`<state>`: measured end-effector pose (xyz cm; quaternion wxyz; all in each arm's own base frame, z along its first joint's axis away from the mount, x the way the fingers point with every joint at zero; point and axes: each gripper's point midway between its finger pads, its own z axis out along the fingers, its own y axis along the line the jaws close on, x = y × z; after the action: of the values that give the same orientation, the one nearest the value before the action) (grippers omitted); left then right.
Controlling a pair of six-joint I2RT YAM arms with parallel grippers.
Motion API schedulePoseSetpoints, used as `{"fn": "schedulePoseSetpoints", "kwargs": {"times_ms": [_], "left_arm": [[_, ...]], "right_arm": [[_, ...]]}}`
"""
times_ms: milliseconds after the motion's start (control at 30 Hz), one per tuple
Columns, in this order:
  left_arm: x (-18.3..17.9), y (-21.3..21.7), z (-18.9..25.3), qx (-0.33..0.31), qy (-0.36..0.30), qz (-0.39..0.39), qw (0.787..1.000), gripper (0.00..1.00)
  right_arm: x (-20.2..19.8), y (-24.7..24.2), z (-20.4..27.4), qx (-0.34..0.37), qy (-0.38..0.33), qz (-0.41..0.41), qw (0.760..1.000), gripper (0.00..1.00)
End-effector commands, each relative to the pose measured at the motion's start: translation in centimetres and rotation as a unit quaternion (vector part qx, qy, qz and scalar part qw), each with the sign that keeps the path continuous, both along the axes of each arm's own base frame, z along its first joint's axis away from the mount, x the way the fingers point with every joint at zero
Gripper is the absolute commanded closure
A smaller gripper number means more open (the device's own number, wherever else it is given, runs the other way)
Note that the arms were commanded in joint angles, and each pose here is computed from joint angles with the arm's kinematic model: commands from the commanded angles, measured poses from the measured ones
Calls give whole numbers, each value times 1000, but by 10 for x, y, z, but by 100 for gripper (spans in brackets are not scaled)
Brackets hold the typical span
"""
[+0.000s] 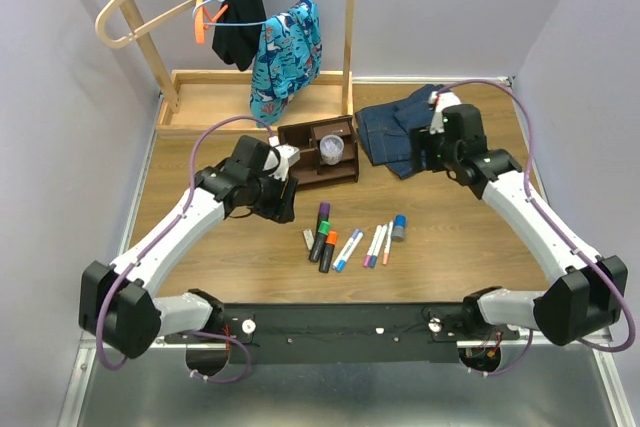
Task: Sort the stationery into containers
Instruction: Pick up the pen from the center of the board.
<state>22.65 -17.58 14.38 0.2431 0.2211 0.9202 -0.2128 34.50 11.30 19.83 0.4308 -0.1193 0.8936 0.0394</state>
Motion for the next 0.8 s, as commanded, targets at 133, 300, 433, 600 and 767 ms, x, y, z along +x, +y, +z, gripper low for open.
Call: {"fn": "schedulePoseSetpoints", "kwargs": {"times_ms": [133,300,433,600,767], "left_arm": [[5,-43,-18,69,4,4,998,36],[23,-55,-37,122,-6,11,992,31],[25,-69,-45,147,-14,-14,989,28],[21,-89,-60,171,-23,-46,984,27],[27,-92,-67,189,-24,-44,981,29]], "right_arm": [[-3,-46,2,49,-24,-128,990,19],[-14,-49,-9,46,-18,-126,991,19],[-18,-47,-14,54,-19,-122,991,19],[-23,-47,-11,59,-28,-116,991,19],[-27,-47,-9,66,-32,-115,991,19]]}}
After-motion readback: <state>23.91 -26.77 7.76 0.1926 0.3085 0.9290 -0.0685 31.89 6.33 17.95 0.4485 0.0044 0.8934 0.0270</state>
